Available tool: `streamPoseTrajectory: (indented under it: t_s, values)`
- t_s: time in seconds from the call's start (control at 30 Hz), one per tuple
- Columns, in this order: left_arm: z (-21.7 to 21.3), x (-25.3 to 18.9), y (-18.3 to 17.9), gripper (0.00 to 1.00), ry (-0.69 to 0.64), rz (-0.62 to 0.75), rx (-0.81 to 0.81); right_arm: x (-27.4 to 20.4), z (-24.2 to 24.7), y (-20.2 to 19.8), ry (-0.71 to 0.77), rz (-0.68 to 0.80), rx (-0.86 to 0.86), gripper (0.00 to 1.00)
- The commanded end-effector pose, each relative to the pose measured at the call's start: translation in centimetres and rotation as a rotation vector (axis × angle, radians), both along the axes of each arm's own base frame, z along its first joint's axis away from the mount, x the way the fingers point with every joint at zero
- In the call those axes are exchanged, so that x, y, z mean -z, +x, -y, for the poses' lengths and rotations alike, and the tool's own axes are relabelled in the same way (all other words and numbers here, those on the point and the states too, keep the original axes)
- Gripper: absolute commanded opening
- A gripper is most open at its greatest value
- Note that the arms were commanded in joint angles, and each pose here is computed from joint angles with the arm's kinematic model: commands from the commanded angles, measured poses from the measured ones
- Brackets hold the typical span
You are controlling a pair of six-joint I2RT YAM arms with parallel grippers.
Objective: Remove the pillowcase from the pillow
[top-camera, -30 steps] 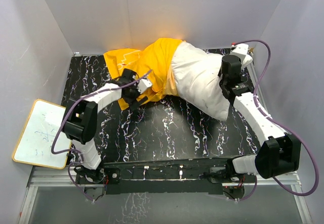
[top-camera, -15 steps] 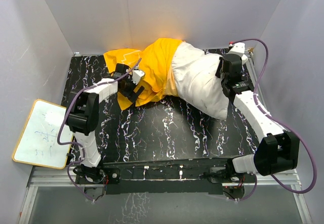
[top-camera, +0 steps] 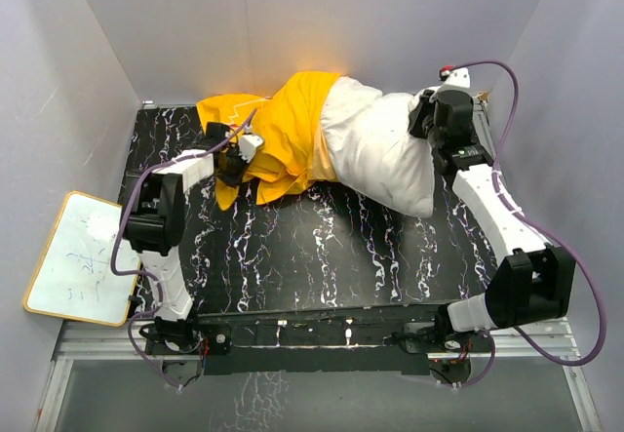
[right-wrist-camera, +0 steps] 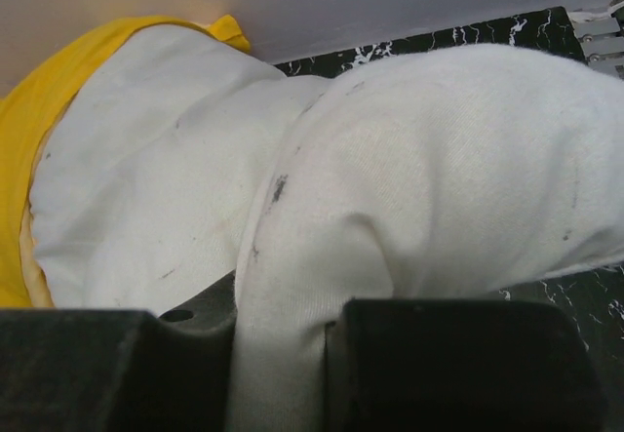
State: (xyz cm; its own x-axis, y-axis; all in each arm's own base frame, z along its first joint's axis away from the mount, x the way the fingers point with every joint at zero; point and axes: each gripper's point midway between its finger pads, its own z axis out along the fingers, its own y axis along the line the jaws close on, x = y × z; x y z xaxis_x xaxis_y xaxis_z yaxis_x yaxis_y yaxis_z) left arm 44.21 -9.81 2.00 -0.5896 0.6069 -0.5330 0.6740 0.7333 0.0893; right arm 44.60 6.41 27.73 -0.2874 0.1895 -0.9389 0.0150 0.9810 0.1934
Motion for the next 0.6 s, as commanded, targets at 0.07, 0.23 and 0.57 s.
streamPoseTrajectory:
  t_s: [0.07,0.23,0.57]
  values:
    - [-9.8,-2.3,-2.0,0.00,0.164,0.038,-0.113,-10.6,0.6,2.0,0.126,0.249,0.032,0.08]
    - [-15.9,-6.0,-2.5,0.00,0.220,0.143,-0.196,-15.0,3.9,1.2,0.152,0.339,0.168,0.08]
    - [-27.3,-17.1,-0.6,0.00,0.204,0.398,-0.479,-24.5,13.0,-4.5,0.249,0.602,0.430,0.08]
